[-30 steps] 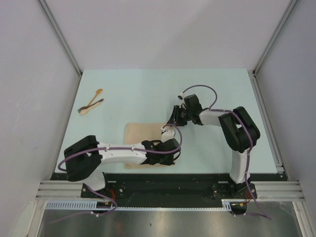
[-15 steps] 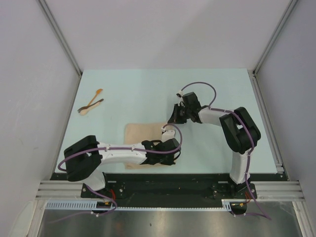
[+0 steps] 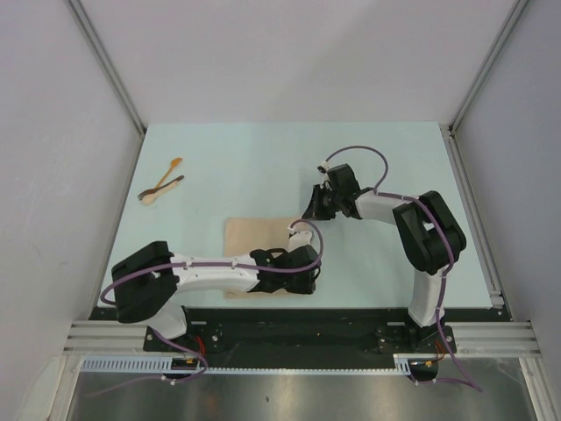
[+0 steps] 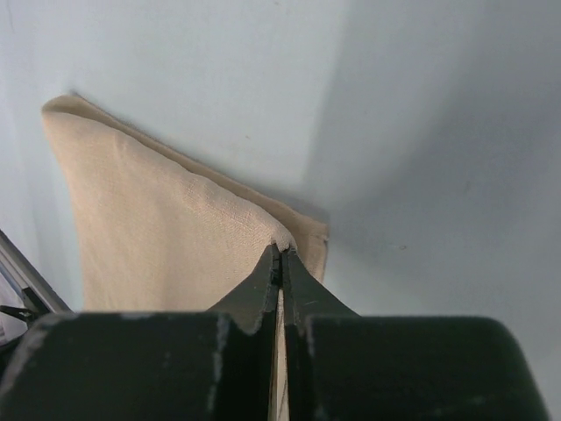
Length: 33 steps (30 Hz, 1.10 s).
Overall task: Fold the napkin into a case and place the utensils inside
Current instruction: Smooth out the lower triangle-folded napkin at the center of the board, then move the lower triangle-folded napkin to the center of the board.
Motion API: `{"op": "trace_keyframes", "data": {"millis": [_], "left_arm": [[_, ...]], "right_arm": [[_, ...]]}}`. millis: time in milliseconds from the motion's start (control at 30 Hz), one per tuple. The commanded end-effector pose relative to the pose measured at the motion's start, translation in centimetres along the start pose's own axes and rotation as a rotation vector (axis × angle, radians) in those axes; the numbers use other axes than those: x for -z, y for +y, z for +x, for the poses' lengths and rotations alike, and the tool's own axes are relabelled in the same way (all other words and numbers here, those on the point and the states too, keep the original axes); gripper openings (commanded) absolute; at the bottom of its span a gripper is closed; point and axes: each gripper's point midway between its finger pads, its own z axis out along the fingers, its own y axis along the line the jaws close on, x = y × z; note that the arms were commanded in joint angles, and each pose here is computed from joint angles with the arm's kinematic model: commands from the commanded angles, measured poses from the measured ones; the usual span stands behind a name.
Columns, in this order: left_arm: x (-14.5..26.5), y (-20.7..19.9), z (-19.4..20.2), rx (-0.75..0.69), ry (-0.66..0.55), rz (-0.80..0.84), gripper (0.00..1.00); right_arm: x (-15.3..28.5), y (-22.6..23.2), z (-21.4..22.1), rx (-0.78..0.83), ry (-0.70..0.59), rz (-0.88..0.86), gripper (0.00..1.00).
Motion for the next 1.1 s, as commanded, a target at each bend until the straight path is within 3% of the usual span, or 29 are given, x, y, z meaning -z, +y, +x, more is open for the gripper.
{"op": "trace_keyframes", "data": {"millis": [0,33,133,300,433,600,767,967,1067], "left_arm": [[3.5,-2.9,-2.1,0.024,-0.052,0.144,0.45],[5.0,-3.4,-3.1,0.038,-0.078,0.189,0.48],[7.3,-2.9,-4.4,0.072,-0.112,0.238,0.56],[13.1,-0.4,-7.3,0.138,-0.244,0.314,0.58],[15.9,2.2,-8.9,0.181,-0.336,0.335,0.58],[18.0,3.2,-9.0,0.163,-0.361,0.392,0.59],[19.7,2.6,-8.7,0.116,-0.377,0.478,0.6],[20.9,2.4,-8.1,0.074,-0.377,0.529,0.6],[20.8,3.1,-7.9,0.063,-0.365,0.498,0.62]], "right_arm": [[-0.3,-1.7,-0.1,0.032,0.012,0.046,0.06],[-0.2,-1.5,-0.8,0.046,0.006,0.047,0.19],[1.3,-1.6,-0.9,0.093,0.016,0.1,0.43],[5.5,-0.6,1.3,0.125,0.036,0.15,0.57],[6.8,2.0,7.8,0.084,0.124,0.051,0.65],[7.6,4.0,14.2,0.072,0.16,-0.009,0.68],[8.0,4.9,16.2,0.084,0.158,-0.014,0.66],[6.6,4.8,16.9,0.076,0.172,-0.018,0.51],[5.7,3.9,17.6,0.051,0.203,0.011,0.36]]}}
